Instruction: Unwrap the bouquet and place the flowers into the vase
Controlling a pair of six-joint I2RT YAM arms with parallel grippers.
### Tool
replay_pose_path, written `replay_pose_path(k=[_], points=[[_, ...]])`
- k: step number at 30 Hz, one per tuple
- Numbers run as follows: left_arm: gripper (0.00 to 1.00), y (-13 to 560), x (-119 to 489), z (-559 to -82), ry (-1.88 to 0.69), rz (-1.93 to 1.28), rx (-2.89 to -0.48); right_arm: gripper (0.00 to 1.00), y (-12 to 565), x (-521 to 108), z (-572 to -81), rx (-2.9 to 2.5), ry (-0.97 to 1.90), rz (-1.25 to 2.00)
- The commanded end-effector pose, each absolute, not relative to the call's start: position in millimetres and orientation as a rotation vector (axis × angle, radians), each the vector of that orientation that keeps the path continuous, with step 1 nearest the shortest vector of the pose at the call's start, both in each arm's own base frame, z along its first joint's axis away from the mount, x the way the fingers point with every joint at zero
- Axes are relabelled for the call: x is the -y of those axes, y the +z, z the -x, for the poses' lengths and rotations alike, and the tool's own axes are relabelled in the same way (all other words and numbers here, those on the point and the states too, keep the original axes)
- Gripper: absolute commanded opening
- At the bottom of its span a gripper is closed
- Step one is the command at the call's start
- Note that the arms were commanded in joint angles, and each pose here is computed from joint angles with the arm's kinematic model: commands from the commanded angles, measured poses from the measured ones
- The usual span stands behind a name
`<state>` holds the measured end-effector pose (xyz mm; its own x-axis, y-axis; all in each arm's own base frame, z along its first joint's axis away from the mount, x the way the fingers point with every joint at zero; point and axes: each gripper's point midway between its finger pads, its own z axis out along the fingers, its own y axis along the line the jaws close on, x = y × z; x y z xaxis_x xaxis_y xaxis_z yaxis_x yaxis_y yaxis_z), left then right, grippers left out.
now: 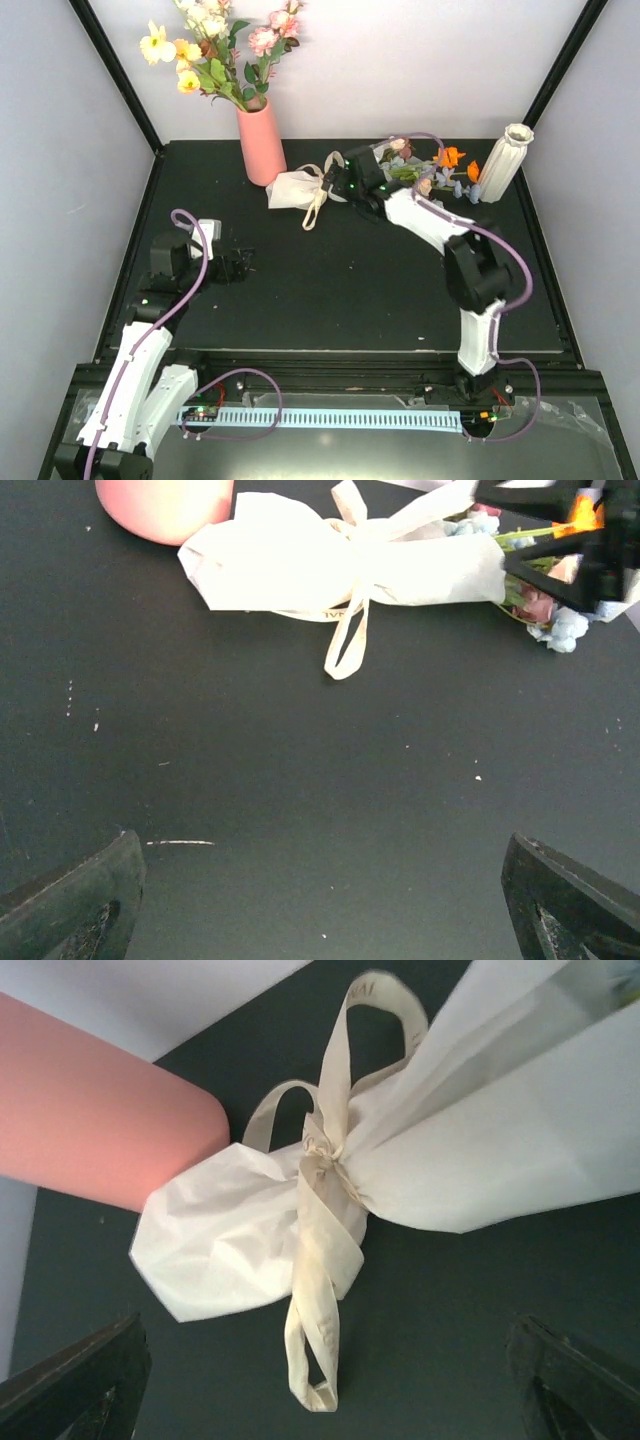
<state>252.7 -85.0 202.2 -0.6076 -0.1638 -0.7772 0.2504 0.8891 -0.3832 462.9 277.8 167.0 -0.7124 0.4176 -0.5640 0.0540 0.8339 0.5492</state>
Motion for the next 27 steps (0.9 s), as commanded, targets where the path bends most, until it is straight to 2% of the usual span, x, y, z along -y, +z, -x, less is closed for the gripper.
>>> replay_pose_path(k=[1,8,19,21,27], points=[[0.99,207.4,89.3,-251.1,-0.589,-0.102,-2.137,0.98,139.9,-307.4,-485.5,-2.395,0.634,-0.302],[0.99,203.6,91.0,-252.0,-0.598,-0.108,-2.15,0.92,102.0,-350.8,-515.5,-2.466,0.682,-0.263],[0.99,202.6,91.3,-252.2,-0.6,-0.107,-2.159,0.81,49.0,-369.7,-519.8,-2.546,0.722,-0.336],[0.99,201.9,91.5,-252.4,-0.6,-0.107,-2.164,0.74,44.7,-372.1,-521.9,-2.548,0.729,-0.343],[0.99,199.9,91.7,-252.9,-0.599,-0.107,-2.177,0.31,39.4,-376.3,-516.4,-2.568,0.769,-0.335]])
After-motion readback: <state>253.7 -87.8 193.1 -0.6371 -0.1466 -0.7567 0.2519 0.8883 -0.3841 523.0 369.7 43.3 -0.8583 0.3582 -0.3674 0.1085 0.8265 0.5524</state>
